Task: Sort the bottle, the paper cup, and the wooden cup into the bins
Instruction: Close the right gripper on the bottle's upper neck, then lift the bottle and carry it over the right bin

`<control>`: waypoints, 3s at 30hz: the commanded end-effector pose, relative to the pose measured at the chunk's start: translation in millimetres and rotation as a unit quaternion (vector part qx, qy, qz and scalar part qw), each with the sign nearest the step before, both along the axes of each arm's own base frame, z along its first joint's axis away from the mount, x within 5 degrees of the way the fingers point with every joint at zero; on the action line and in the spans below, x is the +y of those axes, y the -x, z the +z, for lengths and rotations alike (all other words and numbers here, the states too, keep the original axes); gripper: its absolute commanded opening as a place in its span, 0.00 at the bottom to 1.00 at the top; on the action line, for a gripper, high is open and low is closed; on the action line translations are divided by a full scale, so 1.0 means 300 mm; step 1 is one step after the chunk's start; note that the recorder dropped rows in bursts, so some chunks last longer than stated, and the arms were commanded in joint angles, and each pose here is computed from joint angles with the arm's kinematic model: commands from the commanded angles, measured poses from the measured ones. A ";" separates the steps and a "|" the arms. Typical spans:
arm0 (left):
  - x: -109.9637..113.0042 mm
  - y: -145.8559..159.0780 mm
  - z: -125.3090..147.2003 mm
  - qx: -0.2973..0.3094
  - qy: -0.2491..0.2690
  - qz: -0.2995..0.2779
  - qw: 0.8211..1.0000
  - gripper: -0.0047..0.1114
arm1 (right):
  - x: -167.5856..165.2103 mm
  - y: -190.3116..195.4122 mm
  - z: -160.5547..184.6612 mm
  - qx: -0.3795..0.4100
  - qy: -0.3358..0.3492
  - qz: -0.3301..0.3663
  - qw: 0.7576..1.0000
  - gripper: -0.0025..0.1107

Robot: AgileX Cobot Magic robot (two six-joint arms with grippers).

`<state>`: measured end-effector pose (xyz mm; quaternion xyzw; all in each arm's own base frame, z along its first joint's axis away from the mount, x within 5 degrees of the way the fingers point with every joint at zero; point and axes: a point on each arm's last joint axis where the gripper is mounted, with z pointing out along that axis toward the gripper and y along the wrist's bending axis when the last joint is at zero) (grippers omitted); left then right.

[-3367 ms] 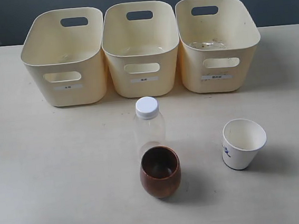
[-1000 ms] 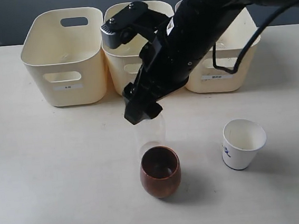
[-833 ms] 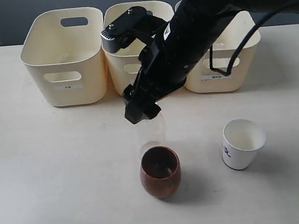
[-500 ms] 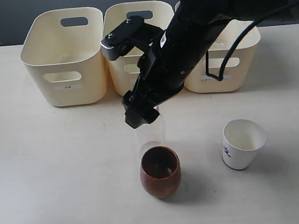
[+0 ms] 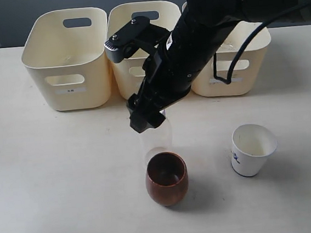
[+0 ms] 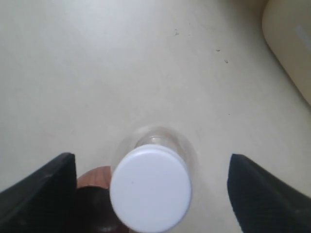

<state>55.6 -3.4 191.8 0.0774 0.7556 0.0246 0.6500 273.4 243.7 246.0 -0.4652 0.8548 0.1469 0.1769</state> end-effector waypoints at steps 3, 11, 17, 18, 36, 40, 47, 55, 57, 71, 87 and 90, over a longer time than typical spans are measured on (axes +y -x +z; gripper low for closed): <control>-0.001 0.001 -0.001 -0.001 0.003 -0.002 1.000 0.04 | 0.001 0.000 0.009 -0.007 0.002 -0.001 1.000 0.71; -0.001 0.001 -0.001 -0.001 0.003 -0.002 1.000 0.04 | -0.003 0.005 0.007 0.000 0.009 0.002 1.000 0.44; -0.001 0.001 -0.001 -0.001 0.003 -0.002 1.000 0.04 | -0.009 0.003 0.005 -0.005 0.021 0.008 1.000 0.03; -0.001 0.001 -0.001 -0.001 0.003 -0.002 1.000 0.04 | -0.009 0.003 0.004 -0.006 0.022 0.009 1.000 0.04; -0.001 0.001 -0.001 -0.001 0.003 -0.002 1.000 0.04 | -0.011 -0.015 0.093 -0.095 -0.027 -0.006 0.995 0.04; -0.001 0.001 -0.001 -0.001 0.003 -0.002 1.000 0.04 | -0.025 -0.002 0.166 -0.135 -0.053 -0.011 0.989 0.04; -0.001 0.001 -0.001 -0.001 0.003 -0.002 1.000 0.04 | -0.121 0.036 0.355 -0.244 -0.074 -0.080 0.964 0.01; -0.001 0.001 -0.001 -0.001 0.003 -0.002 1.000 0.04 | -0.232 0.023 0.452 -0.331 -0.033 -0.180 0.926 0.01; -0.001 0.001 -0.001 -0.001 0.003 -0.002 1.000 0.04 | -0.254 0.006 0.453 -0.332 -0.030 -0.192 0.923 0.01; -0.001 0.001 -0.001 -0.001 0.003 -0.002 1.000 0.04 | -0.420 -0.236 0.369 -0.265 -0.019 -0.282 0.922 0.01; -0.001 0.001 -0.001 -0.001 0.003 -0.002 1.000 0.04 | -0.467 -0.560 0.074 -0.166 0.010 -0.291 0.942 0.01; -0.001 0.001 -0.001 -0.001 0.003 -0.002 1.000 0.04 | -0.460 -0.587 0.033 -0.156 0.023 -0.279 0.947 0.01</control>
